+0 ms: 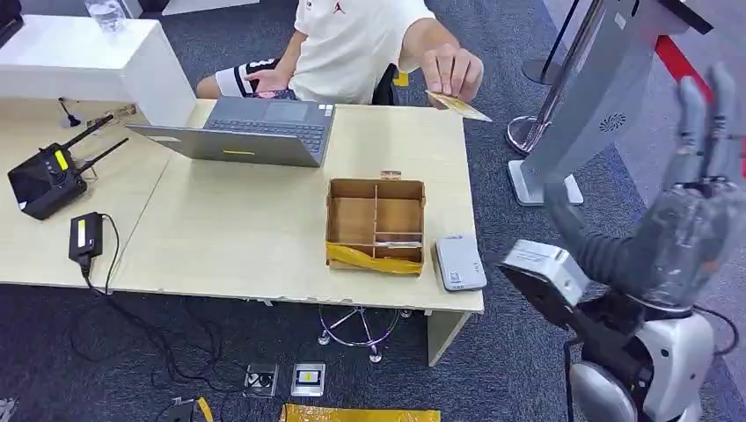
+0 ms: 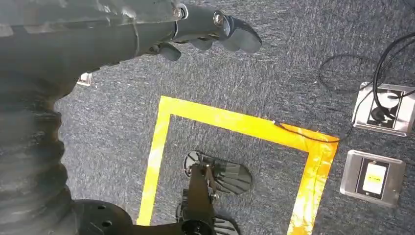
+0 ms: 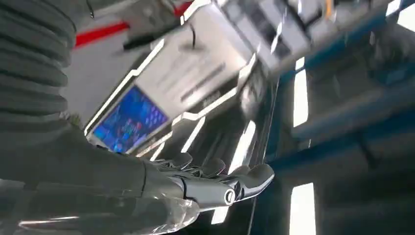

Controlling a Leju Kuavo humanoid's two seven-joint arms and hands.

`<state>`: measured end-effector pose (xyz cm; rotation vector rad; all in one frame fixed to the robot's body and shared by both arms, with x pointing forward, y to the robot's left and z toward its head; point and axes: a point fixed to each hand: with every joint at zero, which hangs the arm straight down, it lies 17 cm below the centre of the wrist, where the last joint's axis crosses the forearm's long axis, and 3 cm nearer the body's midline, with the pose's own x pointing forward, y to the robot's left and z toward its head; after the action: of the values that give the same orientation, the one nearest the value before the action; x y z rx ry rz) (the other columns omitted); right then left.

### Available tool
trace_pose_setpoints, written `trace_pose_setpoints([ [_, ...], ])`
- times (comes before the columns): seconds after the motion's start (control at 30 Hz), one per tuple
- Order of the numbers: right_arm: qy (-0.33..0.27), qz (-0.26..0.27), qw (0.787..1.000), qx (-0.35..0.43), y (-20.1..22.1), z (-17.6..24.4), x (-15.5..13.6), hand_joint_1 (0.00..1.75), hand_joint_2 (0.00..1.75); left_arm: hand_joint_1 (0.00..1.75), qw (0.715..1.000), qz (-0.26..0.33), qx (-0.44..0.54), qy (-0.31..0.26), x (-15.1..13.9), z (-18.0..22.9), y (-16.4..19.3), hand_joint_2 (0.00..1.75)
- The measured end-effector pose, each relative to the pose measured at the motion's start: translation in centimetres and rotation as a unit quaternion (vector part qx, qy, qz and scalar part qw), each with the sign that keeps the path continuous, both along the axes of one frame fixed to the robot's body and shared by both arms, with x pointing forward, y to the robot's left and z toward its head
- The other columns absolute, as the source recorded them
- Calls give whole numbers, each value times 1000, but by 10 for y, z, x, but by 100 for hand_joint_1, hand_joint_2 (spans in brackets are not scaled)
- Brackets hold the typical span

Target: Pass the card to the sensor for recognition and then transmit it.

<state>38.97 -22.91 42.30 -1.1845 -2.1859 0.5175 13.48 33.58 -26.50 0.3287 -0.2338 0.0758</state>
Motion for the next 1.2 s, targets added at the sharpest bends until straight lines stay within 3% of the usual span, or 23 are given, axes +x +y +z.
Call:
trace_pose_setpoints([
  [0.1, 72, 54, 995, -50, 42, -34, 19, 0, 175, 0, 1000, -2, -11, 2, 0, -1, -4, 175],
  [0.23, 109, 80, 987, -90, 73, -60, 29, 0, 175, 0, 1000, 0, -25, 11, -6, -3, -4, 175],
  [0.73, 179, 112, 964, -161, 127, -134, 51, 0, 175, 0, 1000, 2, -17, 21, -12, -5, 6, 175],
  [0.8, 181, 112, 964, -162, 129, -137, 52, 9, 175, 0, 1000, 2, -17, 22, -13, -5, 6, 175],
  [0.83, 182, 112, 963, -162, 130, -139, 53, 47, 175, 0, 1000, 1, -17, 22, -13, -5, 6, 175],
  [0.87, 183, 112, 963, -162, 131, -141, 54, 101, 175, 0, 1000, 0, -17, 22, -14, -5, 6, 175],
  [0.93, 185, 112, 963, -162, 132, -144, 54, 157, 175, 0, 1000, -1, -18, 24, -14, -5, 6, 175],
  [1.2, 186, 112, 963, -161, 133, -150, 55, 155, 175, 0, 999, 0, -27, 36, -23, -7, 6, 175],
])
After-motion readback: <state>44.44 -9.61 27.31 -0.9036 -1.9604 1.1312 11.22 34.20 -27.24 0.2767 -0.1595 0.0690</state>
